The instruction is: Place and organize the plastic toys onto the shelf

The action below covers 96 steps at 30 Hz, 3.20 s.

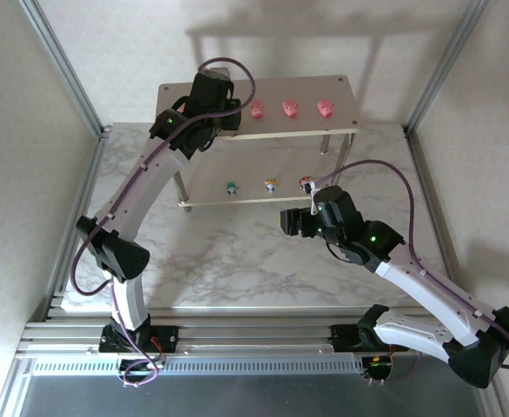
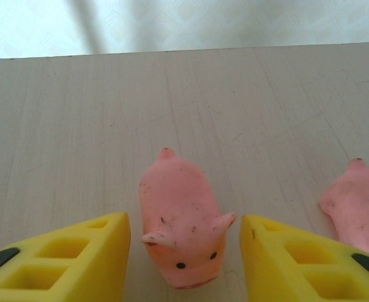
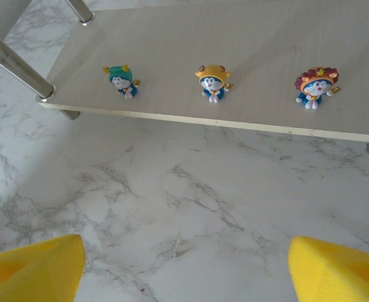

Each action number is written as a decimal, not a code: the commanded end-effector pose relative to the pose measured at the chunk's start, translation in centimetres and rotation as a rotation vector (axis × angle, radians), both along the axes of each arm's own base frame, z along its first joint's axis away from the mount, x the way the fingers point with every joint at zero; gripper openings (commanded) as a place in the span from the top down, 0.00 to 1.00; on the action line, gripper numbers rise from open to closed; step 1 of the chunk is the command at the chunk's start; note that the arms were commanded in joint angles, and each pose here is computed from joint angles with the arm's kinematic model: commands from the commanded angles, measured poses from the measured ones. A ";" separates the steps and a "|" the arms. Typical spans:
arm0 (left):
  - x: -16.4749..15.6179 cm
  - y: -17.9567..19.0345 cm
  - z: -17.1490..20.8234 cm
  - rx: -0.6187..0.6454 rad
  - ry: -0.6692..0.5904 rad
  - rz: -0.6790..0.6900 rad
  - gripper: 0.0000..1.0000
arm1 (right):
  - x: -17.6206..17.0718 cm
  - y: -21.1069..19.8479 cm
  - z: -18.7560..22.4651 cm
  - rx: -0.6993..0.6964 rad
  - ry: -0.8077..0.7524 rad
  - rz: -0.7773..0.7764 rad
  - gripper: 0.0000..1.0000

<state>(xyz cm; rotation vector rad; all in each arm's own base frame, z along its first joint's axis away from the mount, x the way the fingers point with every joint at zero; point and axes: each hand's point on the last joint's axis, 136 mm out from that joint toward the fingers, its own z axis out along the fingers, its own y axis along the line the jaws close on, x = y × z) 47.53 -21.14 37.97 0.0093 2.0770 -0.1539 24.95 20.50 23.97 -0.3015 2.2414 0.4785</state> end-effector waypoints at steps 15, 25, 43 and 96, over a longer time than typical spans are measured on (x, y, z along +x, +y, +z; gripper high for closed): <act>-0.8 1.2 3.7 -0.059 -0.083 0.020 0.44 | 0.1 -0.5 1.1 0.028 -0.039 -0.016 0.16; -1.8 1.6 7.1 -0.111 -0.170 0.009 0.45 | 0.0 -0.6 1.4 0.028 -0.044 -0.018 0.16; -12.1 9.0 6.6 -0.076 -0.149 0.109 0.84 | 0.3 -0.5 1.7 0.025 -0.049 -0.021 0.16; -5.6 10.1 -1.2 -0.096 0.033 0.056 0.88 | 0.2 -0.6 1.7 0.046 -0.056 -0.032 0.17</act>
